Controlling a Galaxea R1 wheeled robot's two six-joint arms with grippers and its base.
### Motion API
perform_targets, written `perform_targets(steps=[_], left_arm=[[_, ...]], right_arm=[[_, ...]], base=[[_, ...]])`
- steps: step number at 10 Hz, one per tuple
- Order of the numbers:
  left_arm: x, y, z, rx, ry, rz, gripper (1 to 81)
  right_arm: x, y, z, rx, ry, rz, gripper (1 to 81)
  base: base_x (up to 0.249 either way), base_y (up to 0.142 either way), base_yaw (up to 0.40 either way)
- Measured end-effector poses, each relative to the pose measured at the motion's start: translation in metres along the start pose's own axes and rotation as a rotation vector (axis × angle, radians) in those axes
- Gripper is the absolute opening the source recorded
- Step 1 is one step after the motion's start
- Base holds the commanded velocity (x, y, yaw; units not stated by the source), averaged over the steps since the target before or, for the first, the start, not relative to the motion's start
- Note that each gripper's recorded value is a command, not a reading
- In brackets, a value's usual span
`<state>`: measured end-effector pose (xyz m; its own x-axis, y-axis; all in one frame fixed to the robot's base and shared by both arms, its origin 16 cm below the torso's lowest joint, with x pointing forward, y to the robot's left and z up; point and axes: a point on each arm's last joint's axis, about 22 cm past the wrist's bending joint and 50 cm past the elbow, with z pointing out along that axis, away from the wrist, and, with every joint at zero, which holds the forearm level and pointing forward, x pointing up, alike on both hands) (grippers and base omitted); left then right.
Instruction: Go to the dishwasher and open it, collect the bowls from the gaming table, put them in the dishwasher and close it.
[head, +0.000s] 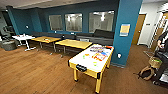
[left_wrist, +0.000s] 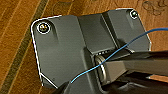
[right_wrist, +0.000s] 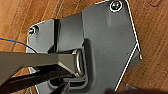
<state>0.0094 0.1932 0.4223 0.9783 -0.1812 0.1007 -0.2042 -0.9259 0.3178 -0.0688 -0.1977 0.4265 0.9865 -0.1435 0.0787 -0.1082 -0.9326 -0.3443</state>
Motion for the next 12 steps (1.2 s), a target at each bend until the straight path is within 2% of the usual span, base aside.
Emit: perform_targets(steps=[7,9,10,12], left_arm=[[-0.004,0.001,0.0,-0.001,-0.004,-0.002,81.1],[-0.017,0.004,0.0,-0.003,-0.017,-0.004,81.1],[-0.014,0.005,0.0,-0.005,-0.015,-0.004,81.1],[-0.001,0.004,0.001,-0.005,0.004,0.001,81.1]], right_arm=[[0.002,0.0,0.0,0.0,0.002,-0.001,81.1],[-0.01,0.0,-0.001,0.0,-0.01,0.001,81.1],[-0.009,0.0,-0.001,-0.001,-0.014,0.001,81.1],[0.003,0.0,0.0,0.0,0.008,-0.004,81.1]], base=[[0.009,0.0,0.0],[0.121,0.0,0.0],[0.16,0.0,0.0],[0.183,0.0,0.0]])
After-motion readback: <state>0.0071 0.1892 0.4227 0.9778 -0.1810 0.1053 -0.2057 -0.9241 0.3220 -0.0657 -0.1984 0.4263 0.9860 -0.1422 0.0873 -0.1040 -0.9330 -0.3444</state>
